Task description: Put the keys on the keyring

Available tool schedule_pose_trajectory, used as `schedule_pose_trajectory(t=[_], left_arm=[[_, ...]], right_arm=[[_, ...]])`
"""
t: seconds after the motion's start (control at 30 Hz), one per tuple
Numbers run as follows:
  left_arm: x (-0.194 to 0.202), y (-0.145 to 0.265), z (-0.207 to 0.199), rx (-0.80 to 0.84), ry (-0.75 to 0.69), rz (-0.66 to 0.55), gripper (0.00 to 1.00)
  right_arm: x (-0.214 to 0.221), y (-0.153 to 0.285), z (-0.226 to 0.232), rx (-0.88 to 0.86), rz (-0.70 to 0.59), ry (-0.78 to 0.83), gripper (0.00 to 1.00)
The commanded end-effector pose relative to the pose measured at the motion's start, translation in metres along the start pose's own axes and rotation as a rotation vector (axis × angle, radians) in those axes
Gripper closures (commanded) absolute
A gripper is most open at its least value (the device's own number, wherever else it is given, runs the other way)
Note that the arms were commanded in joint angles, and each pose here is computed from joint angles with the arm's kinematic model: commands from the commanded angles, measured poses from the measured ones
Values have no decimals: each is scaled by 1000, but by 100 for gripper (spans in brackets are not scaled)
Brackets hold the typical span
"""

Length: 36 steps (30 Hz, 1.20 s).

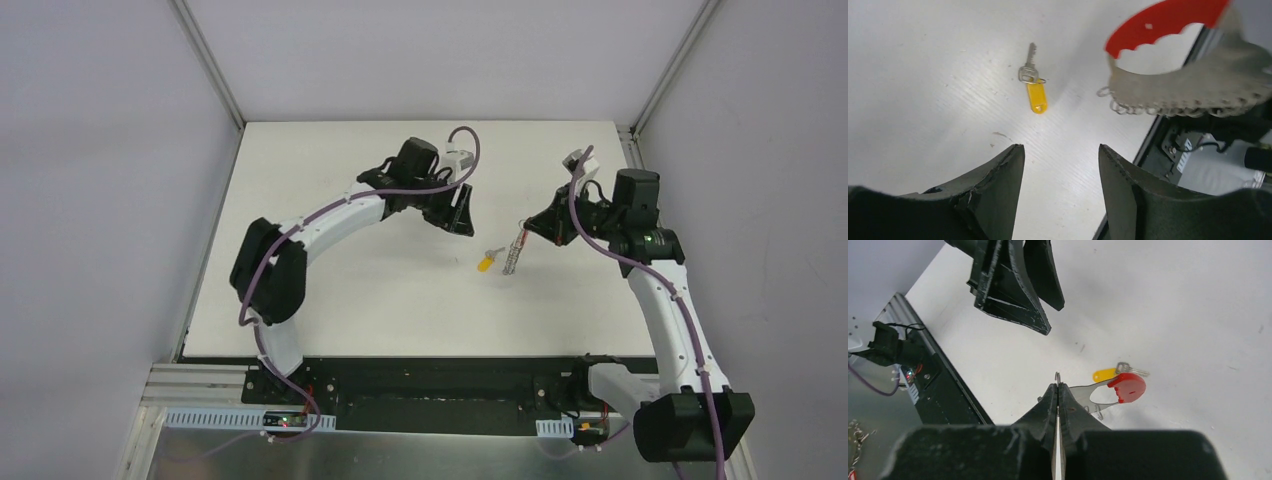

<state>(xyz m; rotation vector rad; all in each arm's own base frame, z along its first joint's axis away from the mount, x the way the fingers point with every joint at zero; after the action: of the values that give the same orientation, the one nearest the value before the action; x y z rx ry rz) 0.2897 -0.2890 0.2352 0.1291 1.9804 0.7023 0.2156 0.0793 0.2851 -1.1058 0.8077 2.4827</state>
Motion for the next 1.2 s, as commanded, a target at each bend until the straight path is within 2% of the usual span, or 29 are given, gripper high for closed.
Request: schedule_pose_trajectory(t=[0.0, 0.2, 0.4, 0.73, 0.93, 1.17], left_arm=[[4, -29, 7, -71, 138, 84, 43], [6, -72, 3, -71, 227, 137, 44], [0, -104, 0, -108, 245, 199, 47], [10, -155, -6, -21, 330, 249, 55], [31, -149, -4, -51, 334, 307, 59], [60, -107, -7, -125, 221, 406, 59]], right_arm=[[5, 16, -11, 124, -32, -20, 100], [18, 30, -19, 186, -69, -35, 100], [31, 34, -22, 193, -72, -39, 100], [36, 36, -23, 168, -63, -37, 100], [38, 36, -23, 163, -58, -36, 100], [40, 35, -24, 154, -53, -35, 100]])
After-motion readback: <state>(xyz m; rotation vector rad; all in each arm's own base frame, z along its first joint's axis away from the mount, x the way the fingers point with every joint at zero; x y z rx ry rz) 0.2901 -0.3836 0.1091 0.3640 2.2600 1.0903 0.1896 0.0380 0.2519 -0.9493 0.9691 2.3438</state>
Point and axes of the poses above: each gripper's point midway between its finger pads, its own y axis back along the fingers, its own z axis along the line the jaws close on, x = y × z, the point moved 9 cm from there along y, back along the fingers, and after that the axes turned 12 degrees about -y, right-handed, at the moved point
